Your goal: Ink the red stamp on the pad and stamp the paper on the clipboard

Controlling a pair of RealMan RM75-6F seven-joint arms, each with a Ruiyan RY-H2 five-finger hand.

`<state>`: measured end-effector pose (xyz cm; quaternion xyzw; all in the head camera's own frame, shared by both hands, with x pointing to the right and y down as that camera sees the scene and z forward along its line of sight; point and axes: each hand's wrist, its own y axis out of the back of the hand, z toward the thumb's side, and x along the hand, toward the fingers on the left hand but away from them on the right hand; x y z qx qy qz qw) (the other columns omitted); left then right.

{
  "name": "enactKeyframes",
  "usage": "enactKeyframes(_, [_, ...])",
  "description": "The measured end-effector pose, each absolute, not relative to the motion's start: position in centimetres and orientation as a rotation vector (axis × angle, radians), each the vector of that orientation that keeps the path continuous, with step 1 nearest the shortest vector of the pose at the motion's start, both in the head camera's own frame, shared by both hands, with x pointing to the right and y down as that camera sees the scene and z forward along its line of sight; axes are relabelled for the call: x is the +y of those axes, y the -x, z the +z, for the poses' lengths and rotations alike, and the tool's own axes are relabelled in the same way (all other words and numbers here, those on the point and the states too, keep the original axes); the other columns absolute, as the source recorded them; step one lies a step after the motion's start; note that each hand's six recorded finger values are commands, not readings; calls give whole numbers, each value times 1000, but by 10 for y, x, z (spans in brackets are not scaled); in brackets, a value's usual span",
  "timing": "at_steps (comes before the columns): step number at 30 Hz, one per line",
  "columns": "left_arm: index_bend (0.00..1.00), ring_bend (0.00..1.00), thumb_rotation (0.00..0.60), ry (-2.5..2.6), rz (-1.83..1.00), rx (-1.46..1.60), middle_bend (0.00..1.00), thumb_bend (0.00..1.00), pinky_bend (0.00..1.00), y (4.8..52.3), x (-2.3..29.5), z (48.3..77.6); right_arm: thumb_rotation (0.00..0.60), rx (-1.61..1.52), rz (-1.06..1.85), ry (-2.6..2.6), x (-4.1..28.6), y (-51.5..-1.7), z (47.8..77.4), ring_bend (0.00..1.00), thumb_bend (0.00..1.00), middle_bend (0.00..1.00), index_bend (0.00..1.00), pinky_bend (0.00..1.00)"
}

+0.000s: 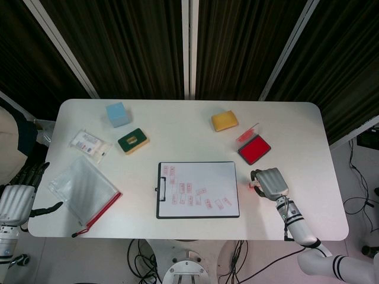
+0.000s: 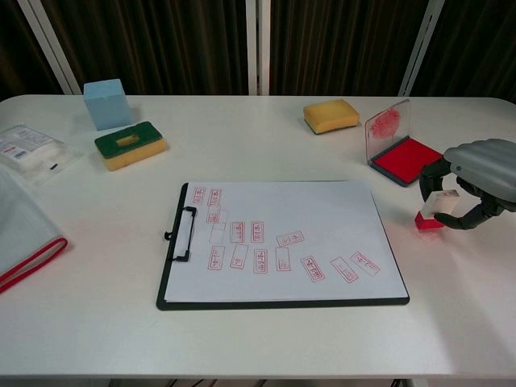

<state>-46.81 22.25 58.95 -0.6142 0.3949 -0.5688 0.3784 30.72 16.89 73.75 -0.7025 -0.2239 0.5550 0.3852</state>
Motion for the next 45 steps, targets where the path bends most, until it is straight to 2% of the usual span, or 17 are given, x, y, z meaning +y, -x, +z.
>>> enactKeyframes(8, [44,99,429,1570,-1450,1011,56,90,179,468,222,589,600,-553,1417,1787,171,-307,742,876,377,578,652,1000])
enactKeyframes(12, [44,99,427,1568,-1449,1011,56,90,179,468,222,589,600,-531,1420,1792,173,-309,743,871,346,532,553,1000])
enactKeyframes(20, [44,99,429,1571,-1454,1011,57,91,179,468,223,590,600,-495,1425,1803,174,-310,743,864,327,445,445,1000])
enactKeyframes(29, [44,99,430,1566,-1447,1013,57,91,179,467,222,588,600,-489,1423,1821,175,-312,736,860,271,293,126,1000])
enactKeyframes(33, [44,99,431,1564,-1446,1015,57,90,179,467,222,586,600,-506,1395,1809,173,-318,718,860,213,195,1,1000])
enactKeyframes(38, [44,99,430,1562,-1437,1018,57,91,179,465,221,584,600,-583,1345,1747,167,-337,678,860,174,134,0,1000])
enactKeyframes(42, [44,99,431,1561,-1427,1019,56,90,179,462,219,580,600,-720,1298,1660,160,-366,634,858,153,114,0,1000])
enactKeyframes(44, [44,99,429,1559,-1424,1020,57,90,179,460,218,579,600,-795,1272,1626,159,-377,617,837,153,102,0,990])
enactKeyframes(45, [44,99,429,1558,-1422,1020,56,90,179,460,218,578,600,-842,1258,1594,159,-386,607,786,153,77,0,963])
